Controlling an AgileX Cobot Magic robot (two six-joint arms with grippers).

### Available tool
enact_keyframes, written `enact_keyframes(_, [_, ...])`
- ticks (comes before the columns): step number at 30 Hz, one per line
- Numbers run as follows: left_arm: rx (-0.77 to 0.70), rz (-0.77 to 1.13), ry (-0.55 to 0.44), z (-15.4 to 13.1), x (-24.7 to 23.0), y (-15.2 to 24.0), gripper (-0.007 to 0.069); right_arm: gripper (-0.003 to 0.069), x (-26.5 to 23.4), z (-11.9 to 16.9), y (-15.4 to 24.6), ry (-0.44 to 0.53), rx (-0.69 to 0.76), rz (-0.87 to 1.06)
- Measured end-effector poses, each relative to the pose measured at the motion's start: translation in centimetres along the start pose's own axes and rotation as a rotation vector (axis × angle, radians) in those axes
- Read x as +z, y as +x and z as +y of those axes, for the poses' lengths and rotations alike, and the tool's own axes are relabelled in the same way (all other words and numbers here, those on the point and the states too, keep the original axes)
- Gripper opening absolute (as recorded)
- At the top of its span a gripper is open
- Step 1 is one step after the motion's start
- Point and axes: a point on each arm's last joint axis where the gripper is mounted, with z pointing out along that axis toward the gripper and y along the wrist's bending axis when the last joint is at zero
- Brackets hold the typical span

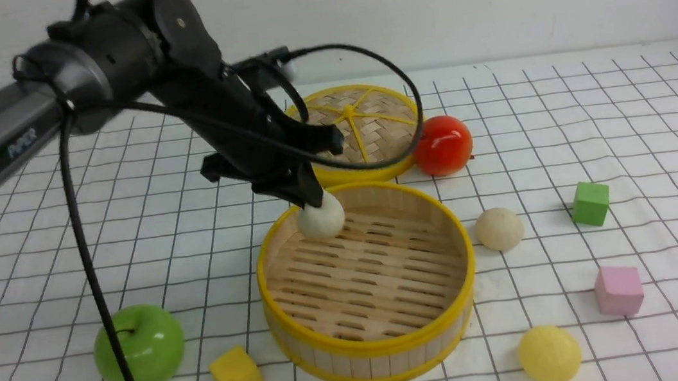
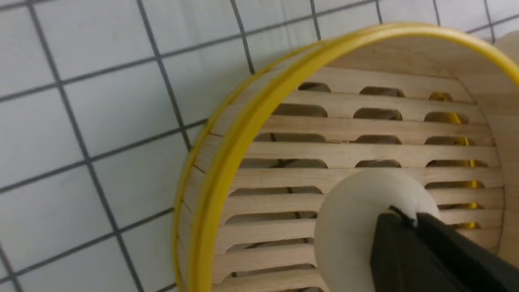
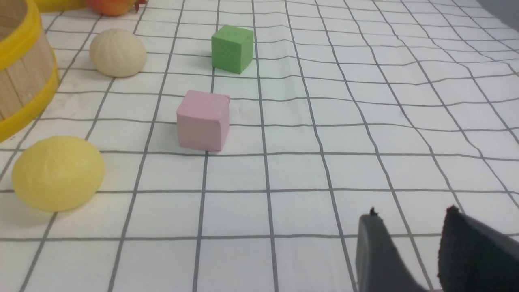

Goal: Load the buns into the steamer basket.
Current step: Use the left arm to put the steamed stuffed bun into the steamer, then use the right arm to grab a steamed stuffed bun

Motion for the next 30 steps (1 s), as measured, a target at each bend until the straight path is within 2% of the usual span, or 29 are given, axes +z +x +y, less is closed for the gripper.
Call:
enact_keyframes(4, [-0.037, 0.011, -0.019, 0.5, 2.3, 0.3, 0.0008, 0.0239, 0.0, 0.0, 0.0, 0.000, 0.000, 0.000])
enact_keyframes(8, [-0.072, 0.000, -0.031, 0.8, 2.7, 0.2, 0.0061, 0.0239, 0.0, 0.0, 0.0, 0.000, 0.000, 0.000])
enact_keyframes(9, [-0.078, 0.001, -0.031, 0.8, 2.7, 0.2, 0.0115, 0.0239, 0.0, 0.0, 0.0, 0.000, 0.000, 0.000])
enact_keyframes(11, [-0.082, 0.008, -0.031, 0.7, 2.6, 0.2, 0.0154, 0.0239, 0.0, 0.0, 0.0, 0.000, 0.000, 0.000])
enact_keyframes(13, [-0.084, 0.035, -0.034, 0.6, 2.1, 0.5, 0.0260, 0.0239, 0.0, 0.0, 0.0, 0.000, 0.000, 0.000])
enact_keyframes(15, [-0.072, 0.046, -0.043, 0.3, 1.1, 0.6, 0.0328, 0.0239, 0.0, 0.0, 0.0, 0.000, 0.000, 0.000])
enact_keyframes(17, [-0.059, 0.034, -0.049, -0.3, -1.7, 0.7, 0.0412, 0.0239, 0.0, 0.0, 0.0, 0.000, 0.000, 0.000])
enact_keyframes(18, [-0.059, 0.031, -0.050, -0.4, -2.0, 0.7, 0.0419, 0.0239, 0.0, 0.0, 0.0, 0.000, 0.000, 0.000])
enact_keyframes(19, [-0.053, 0.006, -0.054, -0.9, -4.6, 0.8, 0.0459, 0.0239, 0.0, 0.0, 0.0, 0.000, 0.000, 0.000])
enact_keyframes(20, [-0.050, -0.002, -0.054, -1.1, -5.4, 0.9, 0.0463, 0.0239, 0.0, 0.0, 0.0, 0.000, 0.000, 0.000])
enact_keyframes(21, [-0.036, -0.026, -0.058, -1.7, -8.0, 1.2, 0.0488, 0.0239, 0.0, 0.0, 0.0, 0.000, 0.000, 0.000])
enact_keyframes(26, [0.011, -0.119, -0.056, -3.6, -16.0, 3.2, 0.0501, 0.0239, 0.0, 0.0, 0.0, 0.000, 0.000, 0.000])
enact_keyframes(27, [0.031, -0.195, -0.041, -4.7, -20.0, 4.7, 0.0498, 0.0239, 0.0, 0.0, 0.0, 0.000, 0.000, 0.000])
enact_keyframes(30, [0.058, -0.296, -0.021, -5.9, -24.8, 7.4, 0.0483, 0.0239, 0.0, 0.0, 0.0, 0.000, 0.000, 0.000])
